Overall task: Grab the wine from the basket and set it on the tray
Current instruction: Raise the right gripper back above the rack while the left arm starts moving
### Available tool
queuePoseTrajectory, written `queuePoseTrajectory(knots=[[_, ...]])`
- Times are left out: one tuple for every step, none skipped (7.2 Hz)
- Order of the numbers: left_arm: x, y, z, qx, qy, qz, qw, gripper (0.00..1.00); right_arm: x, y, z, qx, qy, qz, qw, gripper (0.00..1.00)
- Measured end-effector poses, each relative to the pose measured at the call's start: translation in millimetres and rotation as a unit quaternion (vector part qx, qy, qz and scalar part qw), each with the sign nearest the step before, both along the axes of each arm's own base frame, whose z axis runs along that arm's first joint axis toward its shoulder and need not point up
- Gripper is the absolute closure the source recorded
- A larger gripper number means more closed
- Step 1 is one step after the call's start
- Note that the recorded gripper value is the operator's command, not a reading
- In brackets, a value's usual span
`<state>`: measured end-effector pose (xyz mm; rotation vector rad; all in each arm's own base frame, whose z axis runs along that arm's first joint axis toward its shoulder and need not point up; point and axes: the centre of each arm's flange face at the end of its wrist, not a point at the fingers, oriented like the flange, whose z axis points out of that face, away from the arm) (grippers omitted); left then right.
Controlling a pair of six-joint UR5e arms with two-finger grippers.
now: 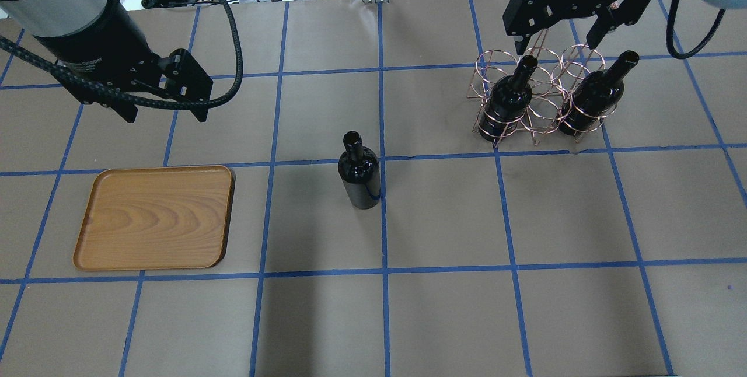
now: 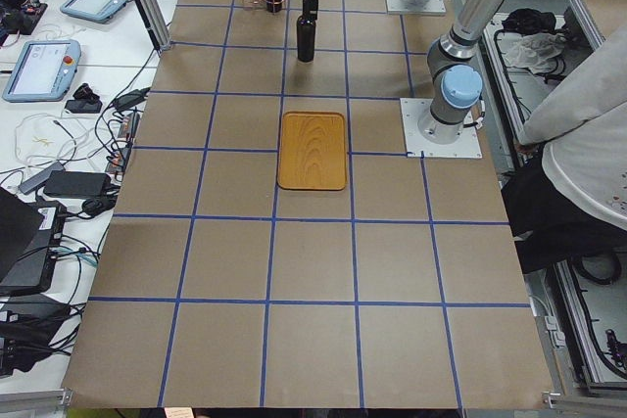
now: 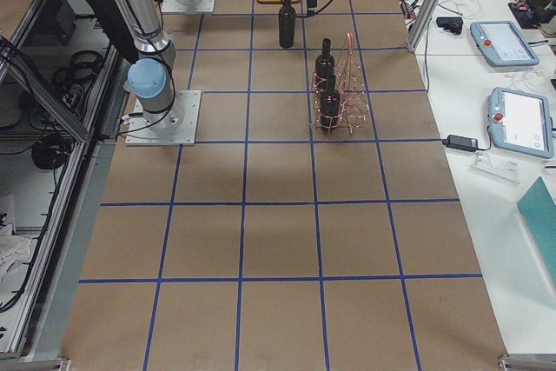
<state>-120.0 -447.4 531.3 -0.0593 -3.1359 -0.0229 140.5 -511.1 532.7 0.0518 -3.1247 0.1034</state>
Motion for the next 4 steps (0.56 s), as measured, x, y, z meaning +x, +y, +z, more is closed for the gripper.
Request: queuePoseTrajectory(knots=[[0.0,0.0,0.0,0.0,0.0,0.0,1.0,0.0,-0.2,0.9,-4.5,0.002,0.0,0.001,1.0,0.0],[0.0,-0.1,0.1,0.0,0.0,0.0,1.0,0.0,-0.6,1.3,-7.8,0.005,0.001,0.001,1.0,0.0],[0.0,0.0,0.1,0.0,0.0,0.0,1.0,0.0,-0.7,1.6,-9.2,0.006,0.001,0.001,1.0,0.0],[-0.2,-0.1,-0.2,0.0,0.0,0.001,1.0,0.0,-0.9,1.7,-9.6,0.006,0.002,0.001,1.0,0.0]])
